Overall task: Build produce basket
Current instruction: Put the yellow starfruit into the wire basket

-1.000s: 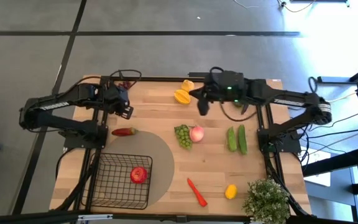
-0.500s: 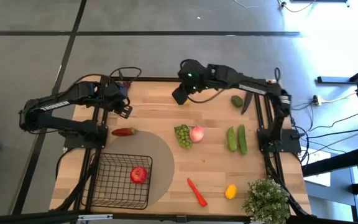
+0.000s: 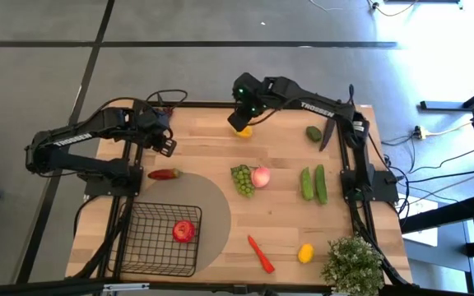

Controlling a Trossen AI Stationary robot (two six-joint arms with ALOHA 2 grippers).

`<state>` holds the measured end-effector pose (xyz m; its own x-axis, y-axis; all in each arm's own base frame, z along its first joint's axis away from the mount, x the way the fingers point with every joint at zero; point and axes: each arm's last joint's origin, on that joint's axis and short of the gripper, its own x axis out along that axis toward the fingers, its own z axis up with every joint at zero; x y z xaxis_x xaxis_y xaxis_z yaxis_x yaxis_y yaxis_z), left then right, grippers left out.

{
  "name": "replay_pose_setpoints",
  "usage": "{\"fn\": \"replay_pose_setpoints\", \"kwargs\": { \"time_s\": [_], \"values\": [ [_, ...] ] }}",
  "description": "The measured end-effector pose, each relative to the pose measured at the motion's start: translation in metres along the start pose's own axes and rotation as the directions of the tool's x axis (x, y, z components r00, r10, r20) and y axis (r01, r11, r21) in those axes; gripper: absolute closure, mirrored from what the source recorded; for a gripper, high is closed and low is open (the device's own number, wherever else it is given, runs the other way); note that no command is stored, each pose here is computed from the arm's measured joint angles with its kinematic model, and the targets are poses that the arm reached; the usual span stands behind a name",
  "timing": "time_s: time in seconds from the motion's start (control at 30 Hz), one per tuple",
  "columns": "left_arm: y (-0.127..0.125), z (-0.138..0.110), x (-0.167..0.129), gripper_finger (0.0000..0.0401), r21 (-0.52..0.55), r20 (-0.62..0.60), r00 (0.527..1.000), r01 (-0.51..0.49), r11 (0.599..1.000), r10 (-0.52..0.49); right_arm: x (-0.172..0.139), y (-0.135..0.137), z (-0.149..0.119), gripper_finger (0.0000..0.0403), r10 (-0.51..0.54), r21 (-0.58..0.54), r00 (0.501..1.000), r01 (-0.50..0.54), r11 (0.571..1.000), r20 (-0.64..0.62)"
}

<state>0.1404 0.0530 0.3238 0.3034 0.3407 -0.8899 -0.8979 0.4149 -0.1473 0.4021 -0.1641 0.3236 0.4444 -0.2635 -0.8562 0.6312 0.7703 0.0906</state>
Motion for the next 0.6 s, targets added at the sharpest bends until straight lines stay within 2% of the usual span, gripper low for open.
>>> {"fn": "replay_pose_setpoints", "kwargs": {
  "time_s": [0.13, 0.27, 0.4, 0.6],
  "values": [
    [-0.001, 0.001, 0.000, 0.0321, -0.011, -0.002, 1.000, 0.022, 1.000, -0.022, 0.023, -0.008, 0.000, 0.0297, -0.016, -0.057, 0.998, 0.013, 0.998, -0.052],
    [-0.002, 0.001, 0.000, 0.0321, -0.045, 0.006, 1.000, 0.031, 0.999, -0.031, 0.052, -0.011, -0.003, 0.0296, 0.090, -0.117, 0.985, -0.108, 0.987, -0.148],
    [-0.002, 0.002, 0.000, 0.0321, -0.062, 0.008, 0.999, 0.033, 0.998, -0.032, 0.075, -0.017, -0.006, 0.0296, 0.194, -0.116, 0.955, -0.224, 0.968, -0.224],
    [-0.002, 0.002, 0.000, 0.0321, -0.062, 0.008, 0.999, 0.032, 0.998, -0.032, 0.097, -0.030, -0.008, 0.0296, 0.178, -0.087, 0.949, -0.207, 0.975, -0.259]
  ]
}}
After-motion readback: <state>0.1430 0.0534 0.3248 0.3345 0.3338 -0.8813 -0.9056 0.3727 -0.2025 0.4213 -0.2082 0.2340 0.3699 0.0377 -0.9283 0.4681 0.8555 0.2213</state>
